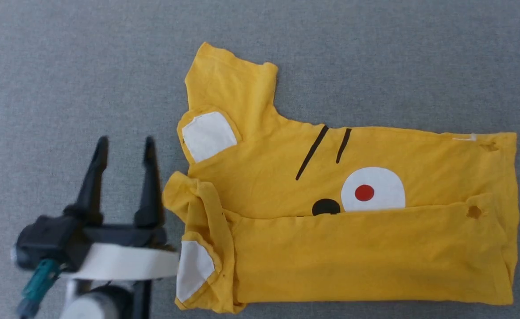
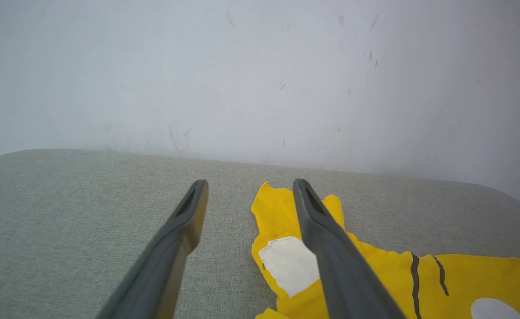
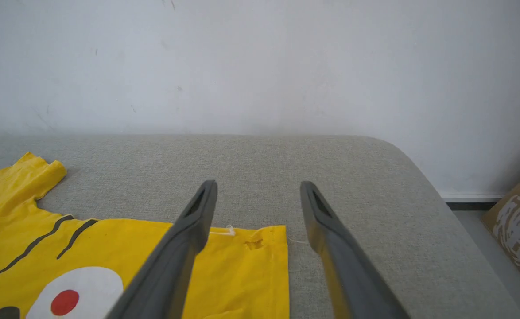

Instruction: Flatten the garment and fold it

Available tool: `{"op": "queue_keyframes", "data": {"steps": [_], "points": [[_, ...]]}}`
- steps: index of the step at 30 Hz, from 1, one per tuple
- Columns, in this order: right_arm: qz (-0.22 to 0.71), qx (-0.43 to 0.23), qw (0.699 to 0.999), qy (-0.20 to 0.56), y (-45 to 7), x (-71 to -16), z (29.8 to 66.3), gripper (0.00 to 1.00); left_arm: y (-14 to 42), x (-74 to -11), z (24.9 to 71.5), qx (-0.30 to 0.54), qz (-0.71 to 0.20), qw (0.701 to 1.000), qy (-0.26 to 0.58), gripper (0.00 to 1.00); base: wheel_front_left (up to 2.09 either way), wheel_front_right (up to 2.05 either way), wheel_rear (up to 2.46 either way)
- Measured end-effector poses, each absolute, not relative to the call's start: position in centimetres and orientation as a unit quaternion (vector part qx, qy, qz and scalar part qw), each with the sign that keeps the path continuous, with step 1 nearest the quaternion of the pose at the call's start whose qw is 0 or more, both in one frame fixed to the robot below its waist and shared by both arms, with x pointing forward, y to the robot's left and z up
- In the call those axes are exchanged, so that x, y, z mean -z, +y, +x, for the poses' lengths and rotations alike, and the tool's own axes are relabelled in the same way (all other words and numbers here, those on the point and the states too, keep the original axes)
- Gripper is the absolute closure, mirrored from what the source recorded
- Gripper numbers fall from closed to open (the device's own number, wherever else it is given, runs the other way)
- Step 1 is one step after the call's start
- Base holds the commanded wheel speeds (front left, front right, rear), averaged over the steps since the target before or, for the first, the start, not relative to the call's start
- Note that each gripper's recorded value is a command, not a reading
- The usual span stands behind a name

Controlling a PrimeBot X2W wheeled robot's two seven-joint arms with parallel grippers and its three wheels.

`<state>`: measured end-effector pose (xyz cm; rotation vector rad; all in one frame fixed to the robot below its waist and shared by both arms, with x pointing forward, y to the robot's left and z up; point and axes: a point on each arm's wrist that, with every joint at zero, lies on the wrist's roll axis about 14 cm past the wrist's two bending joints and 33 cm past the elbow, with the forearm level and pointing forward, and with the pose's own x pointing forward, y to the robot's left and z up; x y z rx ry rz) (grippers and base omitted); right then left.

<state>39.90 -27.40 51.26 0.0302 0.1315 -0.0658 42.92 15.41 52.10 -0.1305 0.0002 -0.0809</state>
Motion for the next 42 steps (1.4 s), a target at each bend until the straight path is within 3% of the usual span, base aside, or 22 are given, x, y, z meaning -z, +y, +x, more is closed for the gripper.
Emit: {"op": "queue_keyframes", "data": {"steps": [6, 13, 22, 28, 35, 36, 37, 38, 42], "points": [[0.034, 0.022, 0.995, 0.086, -25.3, -48.0, 40.4, 0.0, 12.4, -52.4, 46.2, 0.078, -0.063, 0.995, -0.024, 0.0, 0.0, 0.0, 0.0], [0.017, 0.015, 0.996, 0.082, -25.4, -47.5, 42.0, 0.0, 11.9, -55.3, 53.3, 0.146, 0.027, 0.989, -0.013, 0.0, 0.0, 0.0, 0.0], [0.021, -0.001, 0.994, 0.108, -24.7, -44.9, 44.0, 0.0, 10.6, -49.2, 58.8, 0.208, 0.068, 0.962, 0.163, 0.0, 0.0, 0.0, 0.0], [0.019, 0.012, 0.991, 0.133, -25.5, -42.7, 44.0, 0.0, 9.9, -43.3, 59.5, 0.223, 0.077, 0.935, 0.263, 0.0, 0.0, 0.0, 0.0], [0.011, 0.035, 0.987, 0.154, -27.1, -41.6, 43.0, 0.0, 7.9, -39.7, 59.1, 0.248, 0.07, 0.914, 0.313, 0.0, 0.0, 0.0, 0.0], [0.011, 0.037, 0.987, 0.154, -27.2, -41.5, 42.9, 0.0, 7.9, -39.4, 59.1, 0.248, 0.071, 0.913, 0.317, 0.13, 0.0, 0.0, 0.0], [0.011, 0.038, 0.987, 0.154, -27.3, -41.5, 42.9, 0.0, 7.9, -39.0, 59.1, 0.248, 0.071, 0.911, 0.321, 0.63, 0.0, 0.0, 0.0], [0.011, 0.038, 0.987, 0.155, -27.3, -41.5, 42.9, 0.0, 8.0, -38.8, 59.2, 0.247, 0.071, 0.911, 0.322, 1.0, 0.0, 0.0, 0.0], [0.001, 0.032, 0.988, 0.153, -27.5, -41.8, 43.2, 0.0, 8.1, -38.9, 59.6, 0.243, 0.065, 0.916, 0.312, 1.0, 0.0, 0.0, 0.0]]}}
